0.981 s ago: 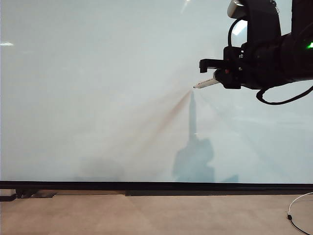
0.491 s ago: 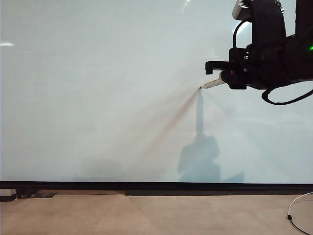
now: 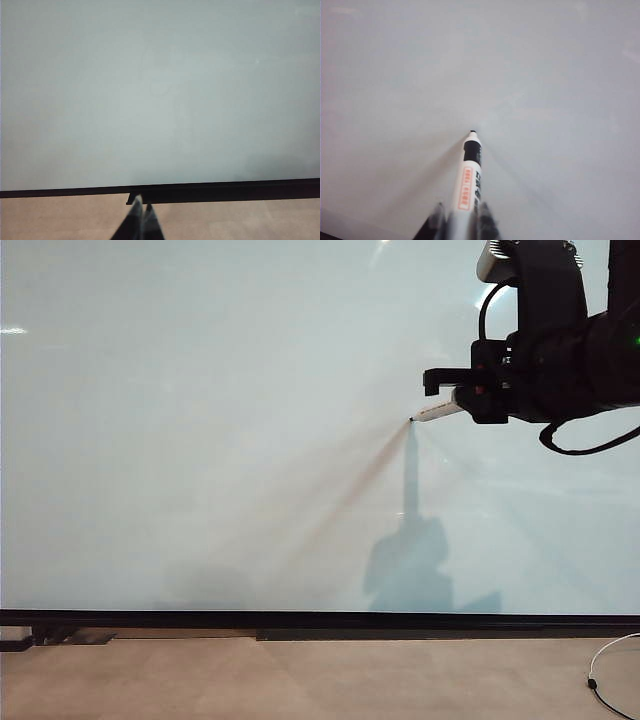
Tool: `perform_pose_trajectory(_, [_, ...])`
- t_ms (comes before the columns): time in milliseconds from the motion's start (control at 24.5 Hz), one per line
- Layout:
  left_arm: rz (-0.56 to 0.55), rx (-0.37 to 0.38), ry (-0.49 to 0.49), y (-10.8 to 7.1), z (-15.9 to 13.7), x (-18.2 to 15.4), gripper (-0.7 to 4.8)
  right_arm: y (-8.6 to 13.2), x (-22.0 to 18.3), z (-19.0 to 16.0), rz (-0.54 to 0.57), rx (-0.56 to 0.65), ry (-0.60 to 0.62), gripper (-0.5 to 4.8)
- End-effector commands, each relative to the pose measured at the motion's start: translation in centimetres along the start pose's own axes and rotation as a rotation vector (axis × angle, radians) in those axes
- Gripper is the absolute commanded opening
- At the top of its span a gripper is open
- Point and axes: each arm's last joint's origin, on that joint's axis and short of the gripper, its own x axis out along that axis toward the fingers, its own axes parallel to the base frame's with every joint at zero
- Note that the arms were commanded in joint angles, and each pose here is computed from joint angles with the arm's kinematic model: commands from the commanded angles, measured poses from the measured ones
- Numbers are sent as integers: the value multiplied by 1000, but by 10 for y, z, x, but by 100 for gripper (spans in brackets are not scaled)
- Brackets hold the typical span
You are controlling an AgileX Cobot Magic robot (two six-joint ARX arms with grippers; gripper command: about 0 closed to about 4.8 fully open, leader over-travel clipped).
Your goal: Pick up the pen on the shelf to the right of the whiteboard and draw a straight line.
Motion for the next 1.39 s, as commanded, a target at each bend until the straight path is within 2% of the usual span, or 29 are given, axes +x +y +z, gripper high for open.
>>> perform_pose_trajectory(41, [0, 0, -16, 0, 2, 0, -5, -3, 1, 3, -53, -12, -17, -8])
perform_pose_trajectory(899, [0, 0, -16, 0, 2, 0, -5, -10, -9, -4, -120, -50, -13, -8])
perform_pose_trajectory(1390, [0, 0, -16, 0, 2, 0, -5, -31, -8, 0, -219, -85, -27, -8])
